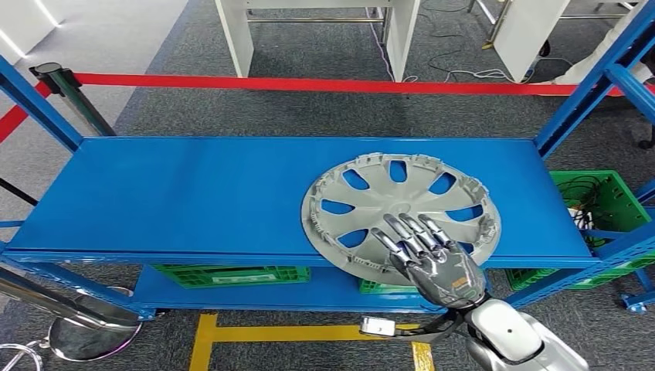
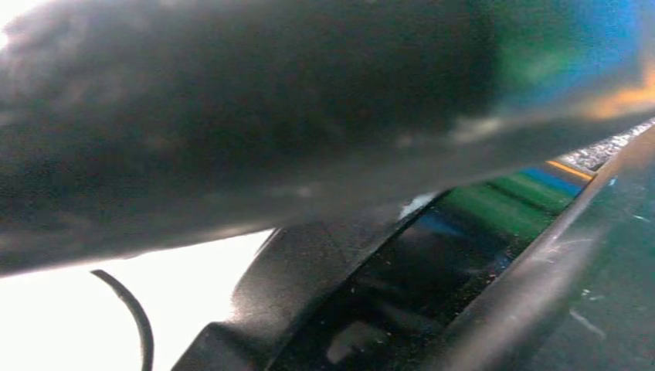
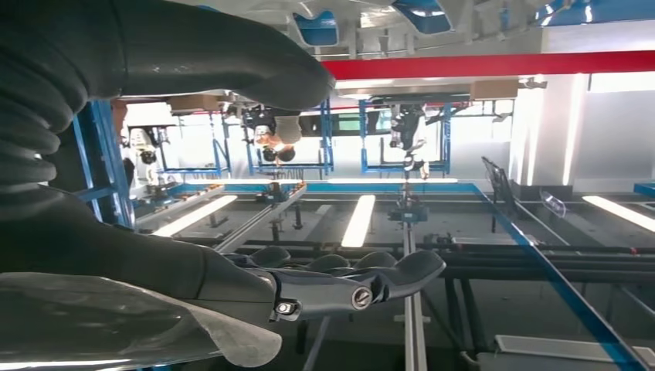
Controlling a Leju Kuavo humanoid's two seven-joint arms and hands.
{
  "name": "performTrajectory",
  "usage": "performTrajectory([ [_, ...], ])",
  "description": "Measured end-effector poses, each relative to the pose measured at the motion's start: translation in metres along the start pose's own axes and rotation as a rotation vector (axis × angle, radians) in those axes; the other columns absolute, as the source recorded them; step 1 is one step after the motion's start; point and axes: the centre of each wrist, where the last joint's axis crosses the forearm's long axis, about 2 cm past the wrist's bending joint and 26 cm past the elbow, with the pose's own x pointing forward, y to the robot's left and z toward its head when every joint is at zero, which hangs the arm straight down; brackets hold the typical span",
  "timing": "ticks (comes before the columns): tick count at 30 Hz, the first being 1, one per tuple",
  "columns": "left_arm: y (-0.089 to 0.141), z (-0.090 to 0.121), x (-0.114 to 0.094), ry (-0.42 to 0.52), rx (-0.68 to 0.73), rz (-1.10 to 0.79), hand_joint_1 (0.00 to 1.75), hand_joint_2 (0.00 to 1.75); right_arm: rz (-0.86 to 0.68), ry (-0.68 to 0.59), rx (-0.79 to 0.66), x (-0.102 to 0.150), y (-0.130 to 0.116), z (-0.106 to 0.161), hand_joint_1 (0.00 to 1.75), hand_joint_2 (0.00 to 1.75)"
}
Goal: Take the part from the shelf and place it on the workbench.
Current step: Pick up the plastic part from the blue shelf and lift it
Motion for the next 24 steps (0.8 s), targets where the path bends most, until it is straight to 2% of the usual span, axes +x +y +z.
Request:
performTrajectory([
  [10, 0.000, 0.000, 0.000, 0.000, 0.000, 0.001, 0.00, 0.00, 0.011, -0.006, 0.008, -0.002, -0.002, 0.005, 0.00, 1.75],
  [24, 0.001, 0.000, -0.002, 0.005, -0.004, 0.017, 0.00, 0.00, 0.037, -0.079, 0.096, -0.003, -0.001, 0.035, 0.00, 1.75],
])
